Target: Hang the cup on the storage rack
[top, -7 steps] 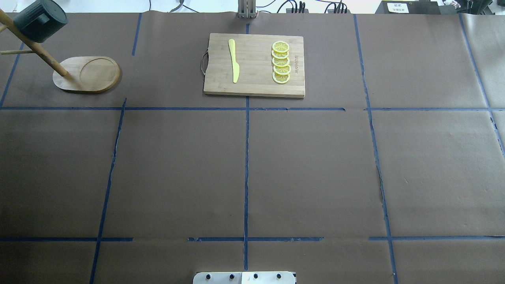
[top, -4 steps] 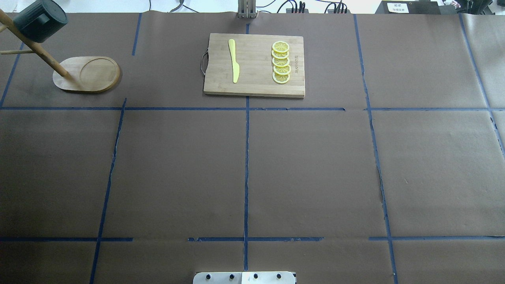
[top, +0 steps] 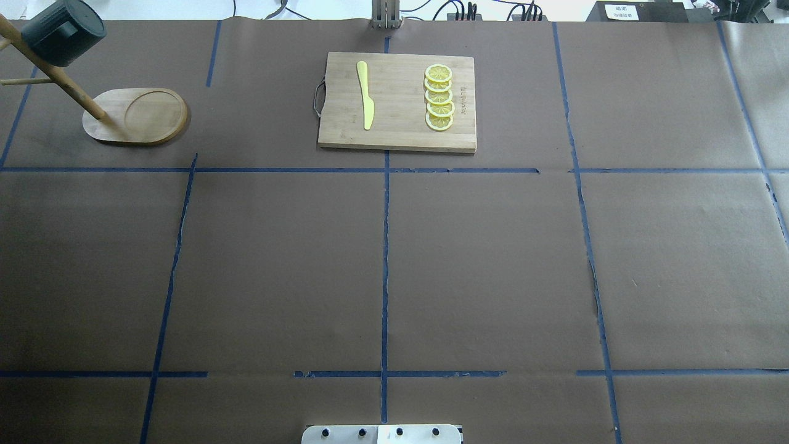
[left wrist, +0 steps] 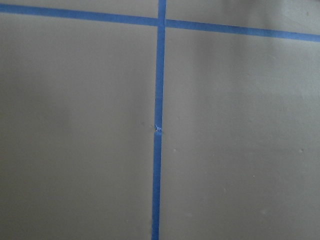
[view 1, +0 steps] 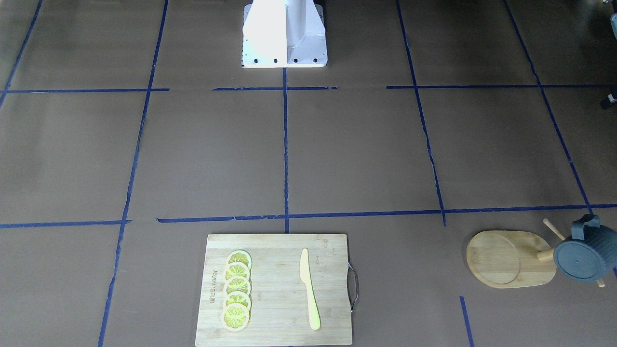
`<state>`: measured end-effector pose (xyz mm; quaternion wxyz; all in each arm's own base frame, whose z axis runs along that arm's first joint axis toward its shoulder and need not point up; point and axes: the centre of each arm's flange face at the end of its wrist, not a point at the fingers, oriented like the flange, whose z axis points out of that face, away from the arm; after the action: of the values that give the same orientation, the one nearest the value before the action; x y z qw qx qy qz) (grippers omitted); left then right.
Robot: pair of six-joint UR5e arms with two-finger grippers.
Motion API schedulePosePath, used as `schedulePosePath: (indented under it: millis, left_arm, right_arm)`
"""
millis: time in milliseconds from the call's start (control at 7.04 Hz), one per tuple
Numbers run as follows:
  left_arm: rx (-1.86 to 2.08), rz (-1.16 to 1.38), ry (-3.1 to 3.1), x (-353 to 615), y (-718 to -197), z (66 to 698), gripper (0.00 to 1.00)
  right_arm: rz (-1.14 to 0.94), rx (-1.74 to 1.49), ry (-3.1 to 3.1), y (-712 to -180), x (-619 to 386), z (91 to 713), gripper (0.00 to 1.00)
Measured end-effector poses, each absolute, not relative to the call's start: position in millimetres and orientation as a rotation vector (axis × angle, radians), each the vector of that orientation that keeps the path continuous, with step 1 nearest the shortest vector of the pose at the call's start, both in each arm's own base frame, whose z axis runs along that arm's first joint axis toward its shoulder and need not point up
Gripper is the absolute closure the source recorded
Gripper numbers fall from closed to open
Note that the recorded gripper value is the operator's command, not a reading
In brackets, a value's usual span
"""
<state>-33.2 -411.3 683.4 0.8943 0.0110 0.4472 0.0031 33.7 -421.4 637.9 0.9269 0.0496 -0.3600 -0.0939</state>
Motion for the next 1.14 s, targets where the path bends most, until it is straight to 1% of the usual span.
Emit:
schedulePosePath:
  millis: [426,1136]
  left_arm:
    - [0.012,0.049,0.886,-47,-411,667,0.0]
    - [0.049,0.012,0.786,-77,-409,651,0.0]
  right_arm:
    - [-0.192,0.101,-0.738,-421,34,638,0.0]
    - [-0.127,0.102,-0.728,-413,59,643,0.0]
